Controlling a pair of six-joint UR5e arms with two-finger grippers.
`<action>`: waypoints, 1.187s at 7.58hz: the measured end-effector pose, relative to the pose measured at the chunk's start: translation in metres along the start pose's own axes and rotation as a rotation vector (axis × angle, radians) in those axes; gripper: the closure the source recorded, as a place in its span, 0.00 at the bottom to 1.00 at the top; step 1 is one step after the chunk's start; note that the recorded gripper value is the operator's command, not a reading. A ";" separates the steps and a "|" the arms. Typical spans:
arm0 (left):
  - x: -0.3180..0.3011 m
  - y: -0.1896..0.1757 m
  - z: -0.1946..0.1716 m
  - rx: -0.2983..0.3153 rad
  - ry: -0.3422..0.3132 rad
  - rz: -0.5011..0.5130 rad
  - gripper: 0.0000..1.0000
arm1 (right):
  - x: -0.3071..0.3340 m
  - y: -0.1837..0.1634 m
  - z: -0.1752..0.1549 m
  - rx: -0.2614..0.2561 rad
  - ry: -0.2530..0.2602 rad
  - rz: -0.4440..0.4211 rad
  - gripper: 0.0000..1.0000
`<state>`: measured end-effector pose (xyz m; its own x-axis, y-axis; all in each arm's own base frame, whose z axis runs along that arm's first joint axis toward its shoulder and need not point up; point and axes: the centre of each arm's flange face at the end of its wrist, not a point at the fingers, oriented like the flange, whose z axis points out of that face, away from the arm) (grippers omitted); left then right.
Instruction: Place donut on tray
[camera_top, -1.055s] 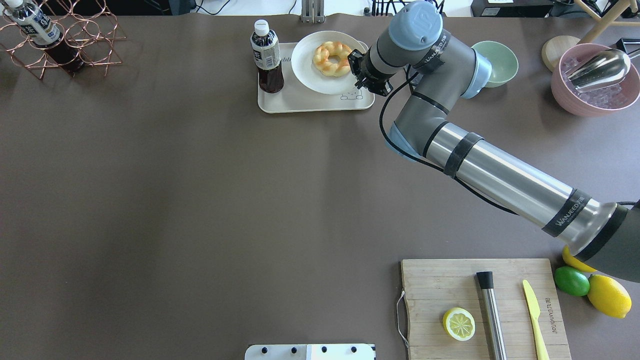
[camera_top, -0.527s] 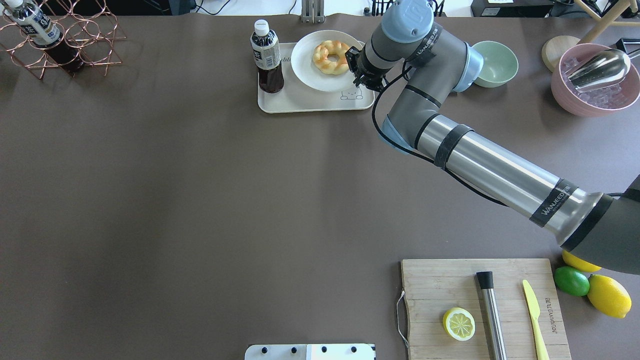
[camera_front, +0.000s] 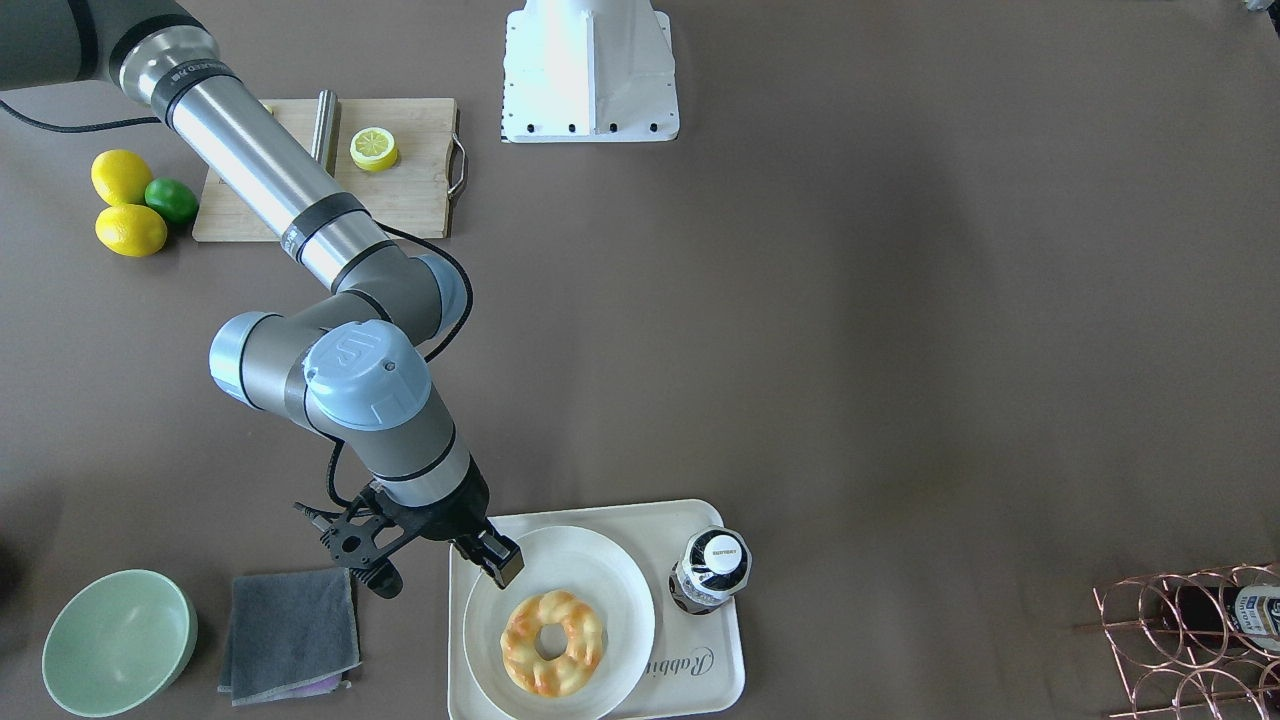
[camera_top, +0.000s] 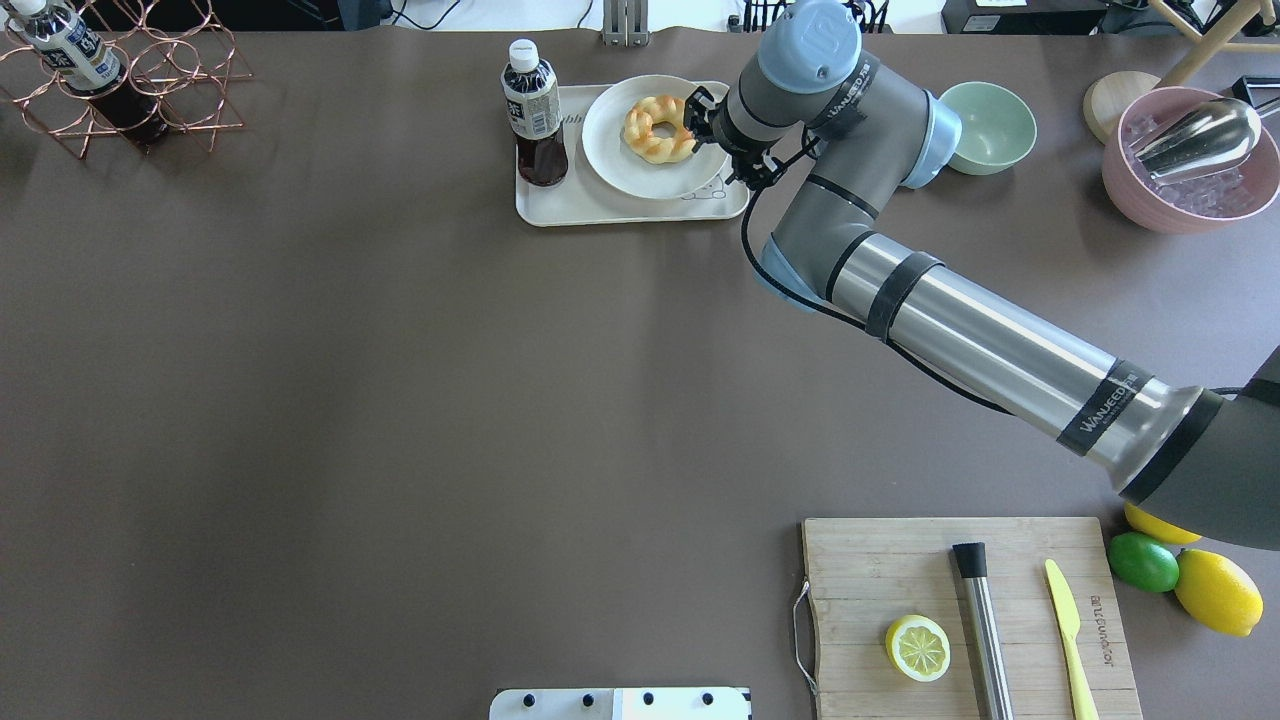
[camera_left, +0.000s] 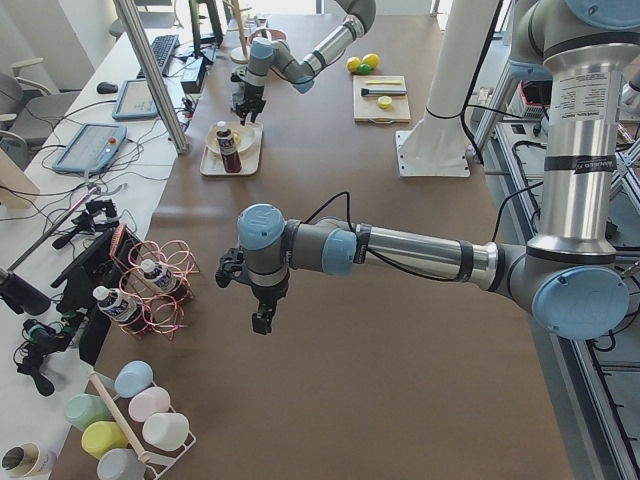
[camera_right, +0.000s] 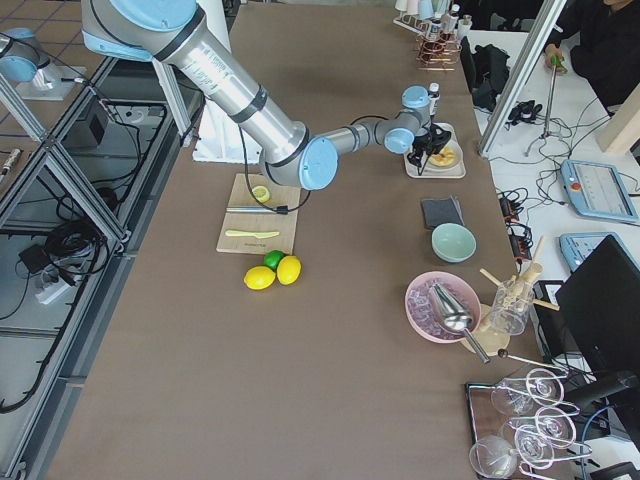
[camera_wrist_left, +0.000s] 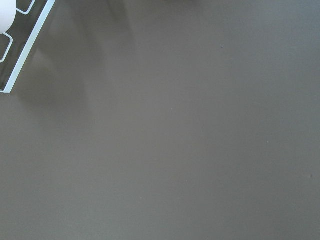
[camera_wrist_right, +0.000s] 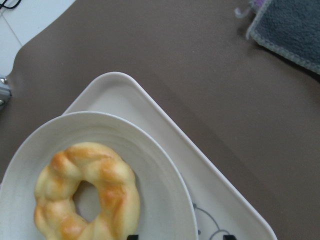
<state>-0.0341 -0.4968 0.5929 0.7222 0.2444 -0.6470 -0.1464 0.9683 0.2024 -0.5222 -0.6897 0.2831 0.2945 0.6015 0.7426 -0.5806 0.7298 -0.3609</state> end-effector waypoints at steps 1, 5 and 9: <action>0.000 -0.002 -0.001 0.001 0.000 0.000 0.02 | -0.010 -0.011 -0.022 -0.011 -0.029 -0.009 0.00; -0.009 0.000 -0.005 0.009 -0.002 -0.020 0.02 | 0.043 -0.051 -0.178 -0.053 -0.043 -0.040 0.00; -0.039 0.015 -0.011 0.023 -0.004 -0.075 0.02 | 0.233 -0.120 -0.258 -0.028 0.329 -0.408 0.00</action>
<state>-0.0715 -0.4912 0.6133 0.7335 0.1713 -0.6577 -0.0762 0.9824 0.1708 -0.1884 -0.5537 0.3537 0.7176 0.3339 0.6112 -0.3501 0.9316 -0.0978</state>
